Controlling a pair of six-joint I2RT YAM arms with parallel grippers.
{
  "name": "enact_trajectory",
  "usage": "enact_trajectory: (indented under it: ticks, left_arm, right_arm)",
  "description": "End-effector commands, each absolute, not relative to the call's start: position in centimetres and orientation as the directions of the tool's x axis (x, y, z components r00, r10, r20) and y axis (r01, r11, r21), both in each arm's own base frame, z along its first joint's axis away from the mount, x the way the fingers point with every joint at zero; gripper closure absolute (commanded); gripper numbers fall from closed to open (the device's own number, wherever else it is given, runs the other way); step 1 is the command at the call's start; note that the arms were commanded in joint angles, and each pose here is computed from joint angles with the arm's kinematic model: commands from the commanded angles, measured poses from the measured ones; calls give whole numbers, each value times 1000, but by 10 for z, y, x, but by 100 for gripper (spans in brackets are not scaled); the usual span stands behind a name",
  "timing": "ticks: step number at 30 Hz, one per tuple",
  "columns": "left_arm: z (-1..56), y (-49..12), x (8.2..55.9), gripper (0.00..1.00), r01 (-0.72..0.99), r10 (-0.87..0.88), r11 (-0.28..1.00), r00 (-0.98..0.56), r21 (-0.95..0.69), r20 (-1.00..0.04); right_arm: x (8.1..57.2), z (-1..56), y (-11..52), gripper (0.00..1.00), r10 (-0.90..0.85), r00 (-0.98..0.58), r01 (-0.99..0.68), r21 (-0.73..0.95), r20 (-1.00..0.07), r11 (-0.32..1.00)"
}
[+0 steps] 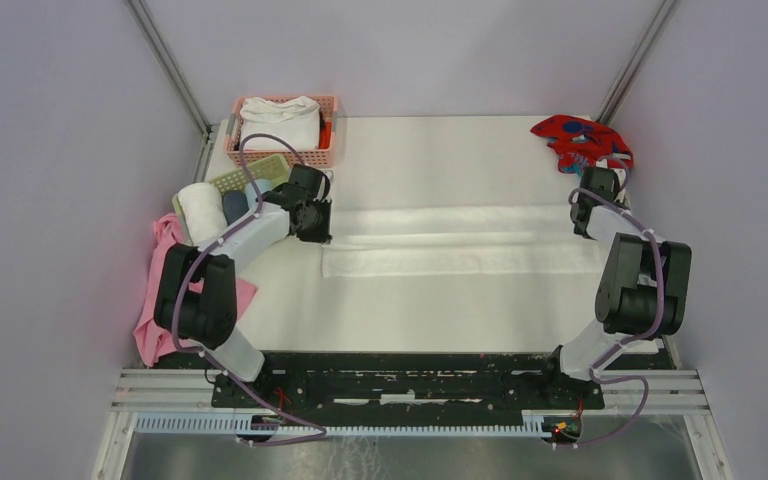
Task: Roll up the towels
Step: Fold the towel at the center of the board.
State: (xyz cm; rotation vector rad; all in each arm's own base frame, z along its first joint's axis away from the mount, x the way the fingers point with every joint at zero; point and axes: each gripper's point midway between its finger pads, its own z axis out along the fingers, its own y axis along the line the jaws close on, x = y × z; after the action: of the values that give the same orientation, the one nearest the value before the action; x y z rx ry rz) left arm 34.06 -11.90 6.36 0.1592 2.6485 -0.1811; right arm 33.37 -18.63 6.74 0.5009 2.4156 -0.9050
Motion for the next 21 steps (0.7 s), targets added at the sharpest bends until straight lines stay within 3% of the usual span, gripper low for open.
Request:
enact_trajectory:
  ticks: [1,8,18,21]
  left_arm:
    - [93,-85,347,97,42,38,999,-842,6,-538]
    - [112,-87,339,97,46,24,999,-824,-26,-566]
    - [37,-92,295,97,13,-7,999,-933,-53,-361]
    - [31,-92,290,92,9,-4,999,-941,-37,-337]
  right_arm:
    - [334,126,-216,100,167,-666,665,-476,-727,576]
    - [323,140,-214,100,183,-611,712,-433,-770,553]
    - [304,95,-209,97,229,-680,682,-486,-697,547]
    - [304,98,-206,86,235,-670,686,-466,-704,559]
